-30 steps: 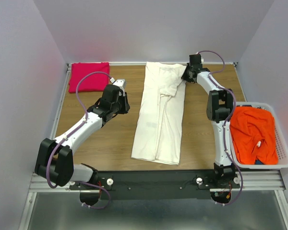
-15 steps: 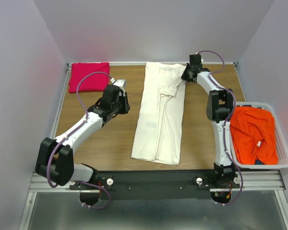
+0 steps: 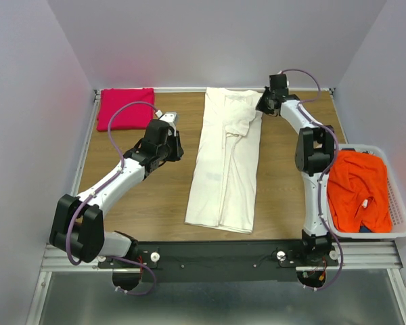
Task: Fold and stack the t-shirts
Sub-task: Fold the tshirt
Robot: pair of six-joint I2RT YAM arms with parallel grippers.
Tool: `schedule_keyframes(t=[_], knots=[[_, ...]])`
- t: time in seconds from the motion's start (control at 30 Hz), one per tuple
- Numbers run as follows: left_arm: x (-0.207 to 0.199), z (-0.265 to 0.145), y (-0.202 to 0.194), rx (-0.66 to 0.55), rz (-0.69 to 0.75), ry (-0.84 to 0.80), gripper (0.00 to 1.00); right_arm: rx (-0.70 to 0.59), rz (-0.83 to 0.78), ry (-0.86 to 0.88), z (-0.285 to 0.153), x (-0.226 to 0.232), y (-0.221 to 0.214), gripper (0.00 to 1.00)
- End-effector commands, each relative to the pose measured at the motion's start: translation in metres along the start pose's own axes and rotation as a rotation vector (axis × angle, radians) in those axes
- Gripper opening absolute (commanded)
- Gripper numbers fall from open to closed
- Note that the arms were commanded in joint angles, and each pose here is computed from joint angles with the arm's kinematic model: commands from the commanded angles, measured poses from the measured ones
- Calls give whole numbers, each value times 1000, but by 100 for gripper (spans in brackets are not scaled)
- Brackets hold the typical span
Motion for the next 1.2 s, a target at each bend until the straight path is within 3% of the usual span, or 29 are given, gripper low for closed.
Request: schedule_keyframes(t=[0.0, 0.67, 1.17], knots=[[0, 0, 1, -9, 6, -24, 32, -75, 11, 71, -31, 19, 25, 0], [-1, -1, 0, -9, 8, -34, 32, -145, 30, 91, -85, 24, 33, 0], [-1, -2, -1, -7, 5, -39, 32, -125, 41, 34, -80, 11, 16, 0]])
Point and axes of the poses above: each gripper's point midway between its finger pads, its own z axis out along the fingers, its own x axis along the line the jaws close on, y = z × x, the point moved 8 cm from there along -z, back along the fingers, and after that the axes turned 2 degrees about -z, right-handed, at the moved point
